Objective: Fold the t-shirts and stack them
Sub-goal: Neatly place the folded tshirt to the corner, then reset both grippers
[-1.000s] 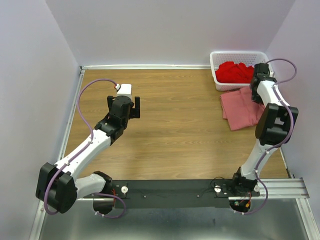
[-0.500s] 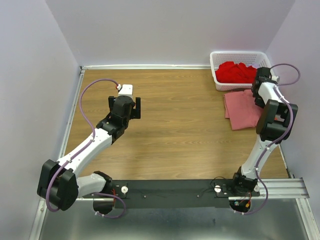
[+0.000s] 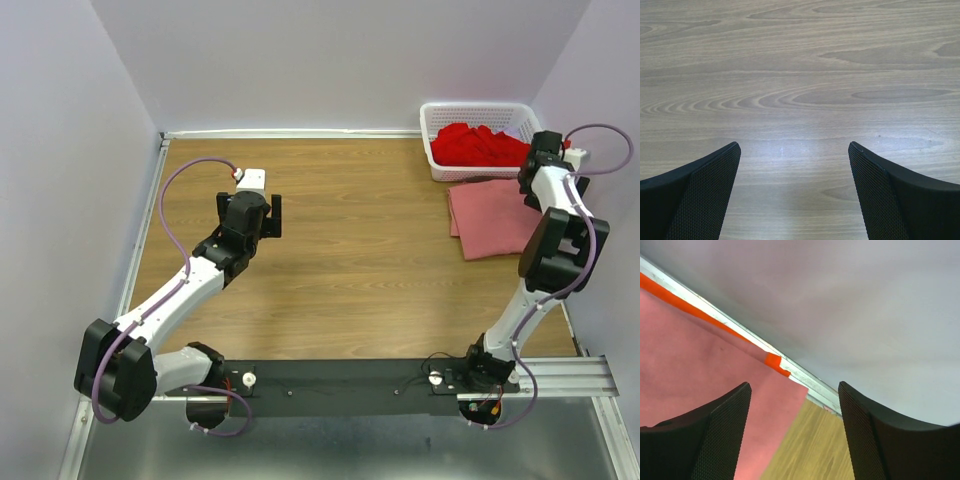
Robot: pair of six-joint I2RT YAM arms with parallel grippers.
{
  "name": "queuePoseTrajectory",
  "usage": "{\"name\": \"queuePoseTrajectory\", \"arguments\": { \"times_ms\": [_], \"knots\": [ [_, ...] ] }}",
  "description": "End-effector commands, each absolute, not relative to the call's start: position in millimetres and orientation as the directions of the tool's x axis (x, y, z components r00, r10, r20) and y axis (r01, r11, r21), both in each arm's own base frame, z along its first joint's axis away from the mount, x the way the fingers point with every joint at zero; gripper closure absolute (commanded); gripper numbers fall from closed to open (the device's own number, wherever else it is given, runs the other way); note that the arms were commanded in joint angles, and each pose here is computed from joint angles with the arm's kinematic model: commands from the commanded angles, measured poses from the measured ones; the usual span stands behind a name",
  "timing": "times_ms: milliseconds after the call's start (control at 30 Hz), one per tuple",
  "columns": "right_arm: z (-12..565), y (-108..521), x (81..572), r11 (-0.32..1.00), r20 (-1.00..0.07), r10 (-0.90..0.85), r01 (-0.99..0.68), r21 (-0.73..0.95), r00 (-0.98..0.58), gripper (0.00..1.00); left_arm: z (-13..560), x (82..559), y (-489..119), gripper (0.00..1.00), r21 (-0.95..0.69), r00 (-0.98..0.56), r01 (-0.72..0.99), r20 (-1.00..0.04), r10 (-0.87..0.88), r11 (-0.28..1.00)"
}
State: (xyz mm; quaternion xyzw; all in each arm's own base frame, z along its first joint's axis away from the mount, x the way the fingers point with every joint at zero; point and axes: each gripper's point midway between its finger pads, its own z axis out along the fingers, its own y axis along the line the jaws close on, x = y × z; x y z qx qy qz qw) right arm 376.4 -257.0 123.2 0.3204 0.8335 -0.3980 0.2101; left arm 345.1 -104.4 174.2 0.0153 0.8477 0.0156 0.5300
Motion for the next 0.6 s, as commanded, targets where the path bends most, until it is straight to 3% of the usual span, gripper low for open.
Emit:
{"name": "queuePoseTrajectory", "arguments": {
  "times_ms": [0,267,567],
  "knots": [
    [165,-250,367,0.472,-0.699,0.385,0.779,-0.413,-0.603,0.20,181,346,-99,0.02,0.030,-0.413,-0.026,-0.911,0.016,0.999],
    [262,-205,325,0.564,-0.841,0.384,0.818,-0.112,-0.380,0.00,205,339,-102,0.01,-0.058,-0.375,-0.031,-0.925,-0.065,0.998],
    [335,-146,248,0.636,-0.915,0.388,0.751,0.178,-0.113,0.00,280,294,-80,0.01,-0.199,-0.245,-0.046,-0.948,-0.205,0.979]
  ]
}}
